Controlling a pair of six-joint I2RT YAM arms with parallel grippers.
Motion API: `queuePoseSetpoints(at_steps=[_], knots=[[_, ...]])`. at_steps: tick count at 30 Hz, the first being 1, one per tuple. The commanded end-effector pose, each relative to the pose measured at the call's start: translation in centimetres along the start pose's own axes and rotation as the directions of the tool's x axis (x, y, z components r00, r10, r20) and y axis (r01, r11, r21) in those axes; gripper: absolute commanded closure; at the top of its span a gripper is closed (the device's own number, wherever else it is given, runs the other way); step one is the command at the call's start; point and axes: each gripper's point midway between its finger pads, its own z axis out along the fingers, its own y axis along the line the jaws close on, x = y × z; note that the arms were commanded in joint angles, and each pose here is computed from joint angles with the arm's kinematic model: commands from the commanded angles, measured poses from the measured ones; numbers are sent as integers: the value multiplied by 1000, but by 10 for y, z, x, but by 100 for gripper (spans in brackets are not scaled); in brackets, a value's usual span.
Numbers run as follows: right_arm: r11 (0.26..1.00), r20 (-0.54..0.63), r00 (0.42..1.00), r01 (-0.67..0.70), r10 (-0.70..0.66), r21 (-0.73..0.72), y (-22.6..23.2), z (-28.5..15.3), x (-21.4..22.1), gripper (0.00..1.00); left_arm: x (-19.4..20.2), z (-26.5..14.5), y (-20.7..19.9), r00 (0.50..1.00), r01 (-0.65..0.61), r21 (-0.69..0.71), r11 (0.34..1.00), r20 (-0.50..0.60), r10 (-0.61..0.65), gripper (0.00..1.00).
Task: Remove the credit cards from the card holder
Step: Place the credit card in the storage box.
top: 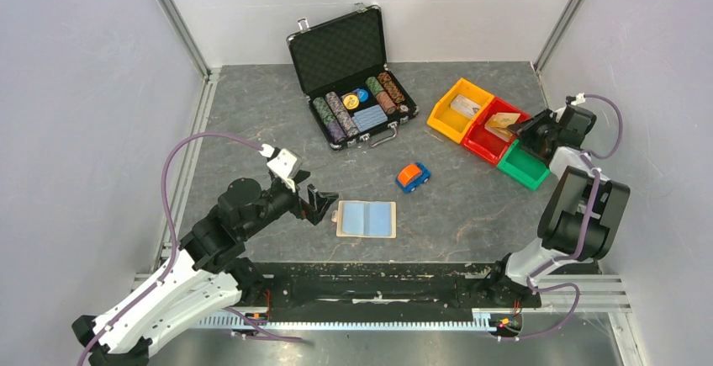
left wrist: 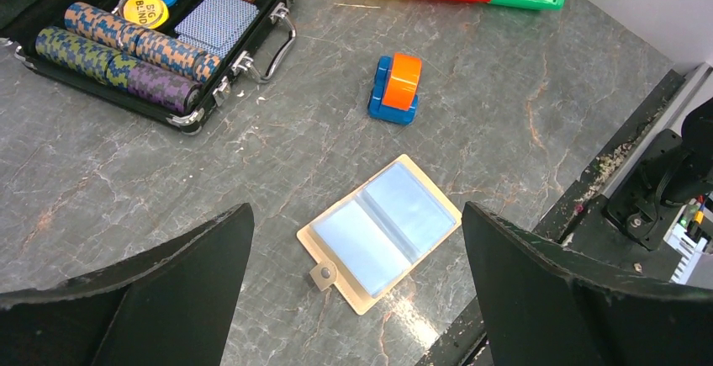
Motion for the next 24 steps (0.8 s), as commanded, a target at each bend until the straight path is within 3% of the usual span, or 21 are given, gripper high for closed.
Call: queuePoseSetpoints(at_steps=[1,24], knots=[[1000,37,999,-9,9,1,2,14,-21,100,-3,1,1,999,-54,9,999,7,54,0],[995,27,998,-56,54,87,-13,55,-30,100,-6,-4,1,997,-69,10,998,26,69,0]])
